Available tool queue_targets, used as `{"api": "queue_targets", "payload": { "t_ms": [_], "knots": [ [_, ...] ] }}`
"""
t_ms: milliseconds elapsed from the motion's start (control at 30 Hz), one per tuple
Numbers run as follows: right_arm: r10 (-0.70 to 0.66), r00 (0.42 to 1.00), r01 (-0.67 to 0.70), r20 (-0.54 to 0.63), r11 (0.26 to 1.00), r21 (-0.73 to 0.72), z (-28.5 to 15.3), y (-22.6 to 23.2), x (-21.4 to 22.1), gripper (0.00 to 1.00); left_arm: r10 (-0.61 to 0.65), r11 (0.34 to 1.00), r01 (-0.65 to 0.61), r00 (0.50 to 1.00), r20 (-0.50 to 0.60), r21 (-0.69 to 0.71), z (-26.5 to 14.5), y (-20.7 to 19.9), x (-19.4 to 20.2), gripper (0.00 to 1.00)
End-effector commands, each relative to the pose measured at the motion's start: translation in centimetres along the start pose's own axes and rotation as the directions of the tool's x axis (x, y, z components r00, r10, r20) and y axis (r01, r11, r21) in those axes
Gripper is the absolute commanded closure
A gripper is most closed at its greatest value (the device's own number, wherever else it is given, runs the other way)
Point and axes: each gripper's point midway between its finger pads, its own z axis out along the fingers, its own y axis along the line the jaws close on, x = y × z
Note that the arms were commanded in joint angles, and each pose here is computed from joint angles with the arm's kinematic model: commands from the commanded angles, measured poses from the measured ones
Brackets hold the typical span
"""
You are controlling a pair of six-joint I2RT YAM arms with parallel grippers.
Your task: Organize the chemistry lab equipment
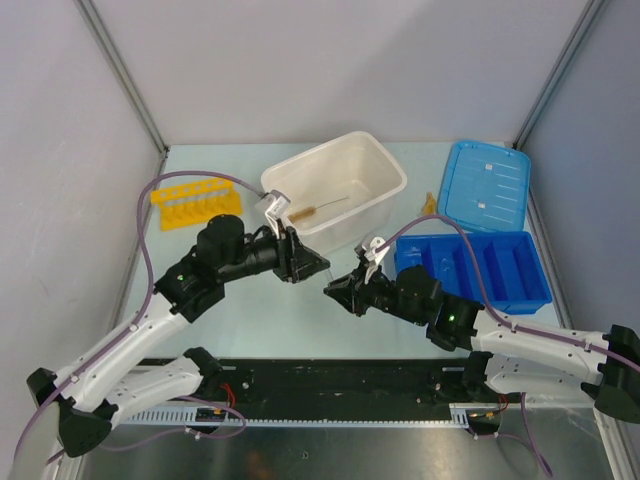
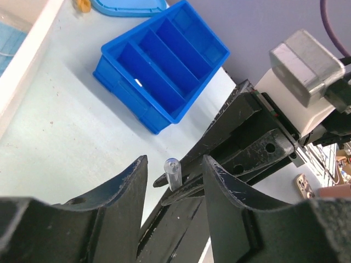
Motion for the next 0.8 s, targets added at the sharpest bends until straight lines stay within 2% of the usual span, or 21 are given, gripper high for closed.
{"api": "queue_targets", "payload": {
  "t_ms": [0, 233, 433, 533, 633, 767],
  "knots": [
    [-0.019, 0.999, 0.02, 0.044, 1.0, -0.003, 0.0, 0.3, -1.1, 0.88, 0.049, 0.997, -0.047, 0.998, -0.033, 0.054, -0.1, -1.2, 0.0, 0.51],
    [-0.018, 0.999, 0.018, 0.036, 1.0, -0.008, 0.2, 0.5, -0.7, 0.87, 0.036, 0.998, -0.032, 0.997, -0.063, 0.06, 0.4, -1.0, 0.5, 0.57],
    [-0.018, 0.999, 0.018, 0.033, 1.0, -0.002, 0.2, 0.5, -0.6, 0.86, 0.03, 0.999, -0.027, 0.998, -0.052, 0.041, 0.3, -0.7, 0.3, 0.72],
    [-0.013, 0.999, 0.012, 0.036, 1.0, 0.019, 0.1, 0.1, -0.6, 0.81, 0.027, 0.999, -0.024, 0.998, -0.057, 0.044, 0.4, -0.8, 0.3, 0.81],
    [-0.007, 0.999, 0.006, 0.042, 0.999, 0.042, 0.0, -0.3, -0.8, 0.71, 0.028, 0.999, -0.026, 0.998, -0.061, 0.027, 0.6, -0.4, 0.4, 0.88],
    [0.017, 0.998, -0.02, 0.056, 0.998, 0.058, -0.6, -0.4, -1.3, 0.35, 0.06, 0.994, -0.061, 0.998, -0.021, -0.089, 0.6, 1.7, -0.6, 0.91]
  ]
}}
